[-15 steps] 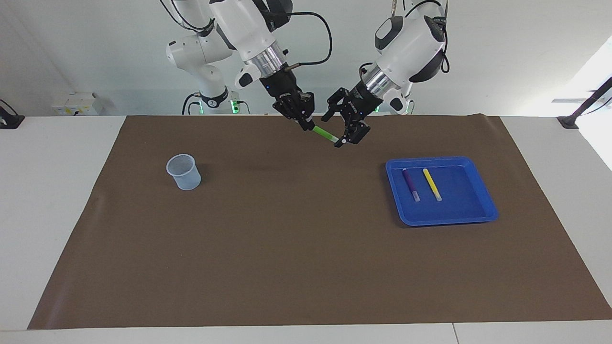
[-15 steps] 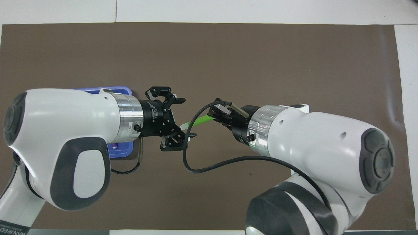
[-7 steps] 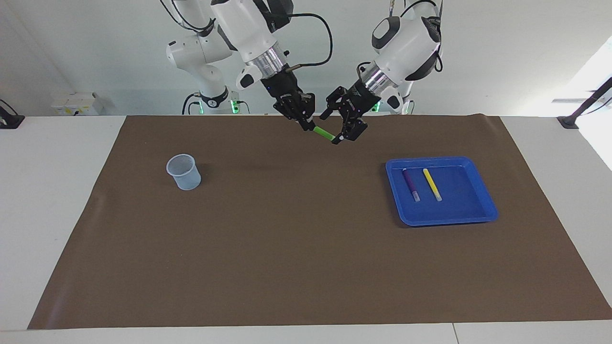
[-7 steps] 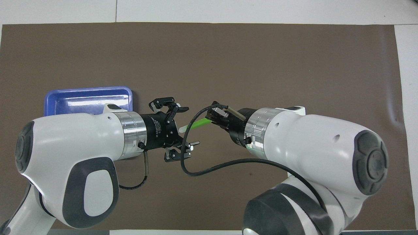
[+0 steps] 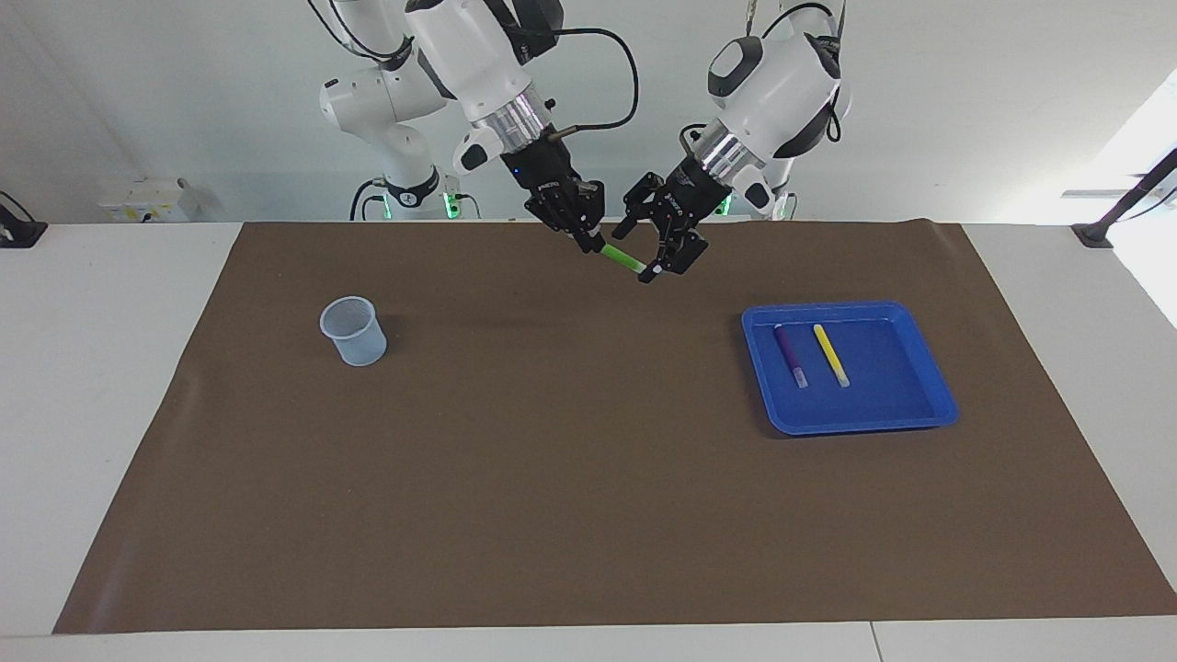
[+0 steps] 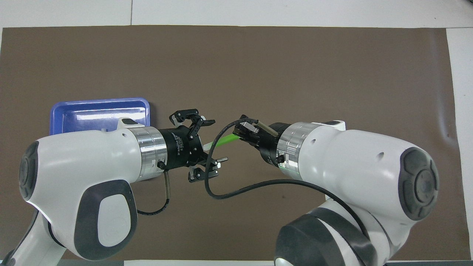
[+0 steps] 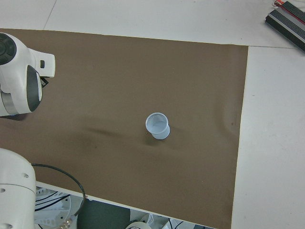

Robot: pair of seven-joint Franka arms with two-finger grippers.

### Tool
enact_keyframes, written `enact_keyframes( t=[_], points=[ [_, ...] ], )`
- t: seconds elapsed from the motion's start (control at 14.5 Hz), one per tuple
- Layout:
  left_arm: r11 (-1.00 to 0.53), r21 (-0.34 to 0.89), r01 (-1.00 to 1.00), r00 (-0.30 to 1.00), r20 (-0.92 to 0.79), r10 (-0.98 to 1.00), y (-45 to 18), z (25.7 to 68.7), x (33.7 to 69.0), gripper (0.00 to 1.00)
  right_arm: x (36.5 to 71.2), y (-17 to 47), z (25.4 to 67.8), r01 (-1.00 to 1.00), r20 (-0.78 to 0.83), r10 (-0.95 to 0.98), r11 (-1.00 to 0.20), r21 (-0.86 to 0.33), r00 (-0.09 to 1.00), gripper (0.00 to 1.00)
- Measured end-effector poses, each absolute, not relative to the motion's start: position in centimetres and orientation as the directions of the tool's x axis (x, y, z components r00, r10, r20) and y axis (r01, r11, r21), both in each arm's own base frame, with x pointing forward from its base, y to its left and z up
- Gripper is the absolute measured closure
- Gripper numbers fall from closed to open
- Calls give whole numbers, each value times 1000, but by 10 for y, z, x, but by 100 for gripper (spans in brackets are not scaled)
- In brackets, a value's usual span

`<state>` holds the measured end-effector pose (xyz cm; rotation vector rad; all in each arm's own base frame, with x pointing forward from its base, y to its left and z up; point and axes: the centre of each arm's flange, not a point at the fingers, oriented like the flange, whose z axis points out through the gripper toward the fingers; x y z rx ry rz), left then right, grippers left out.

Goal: Right arm passes pens to left for tray arrangement
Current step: 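Close the left gripper on the green pen while the right gripper holds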

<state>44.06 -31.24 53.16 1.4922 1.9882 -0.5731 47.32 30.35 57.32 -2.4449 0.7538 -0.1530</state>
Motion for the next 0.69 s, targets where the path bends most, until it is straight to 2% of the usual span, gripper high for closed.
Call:
enact_keyframes(
  t=[0.34, 0.48, 0.55, 0.69],
  points=[
    [235, 10, 972, -164, -689, 706, -319, 518, 432, 5, 473, 303, 574, -482, -55, -548, -678, -555, 834, 83],
    [234, 11, 972, -163, -688, 707, -319, 518, 432, 8, 473, 303, 574, -482, -55, -548, -678, -555, 834, 83],
    [233, 12, 972, -161, -688, 707, -319, 518, 432, 18, 473, 303, 574, -482, -55, -549, -678, -555, 834, 83],
    [234, 13, 972, -161, -689, 707, -318, 518, 432, 22, 473, 303, 574, -482, -55, -548, -678, -555, 835, 83]
  ],
)
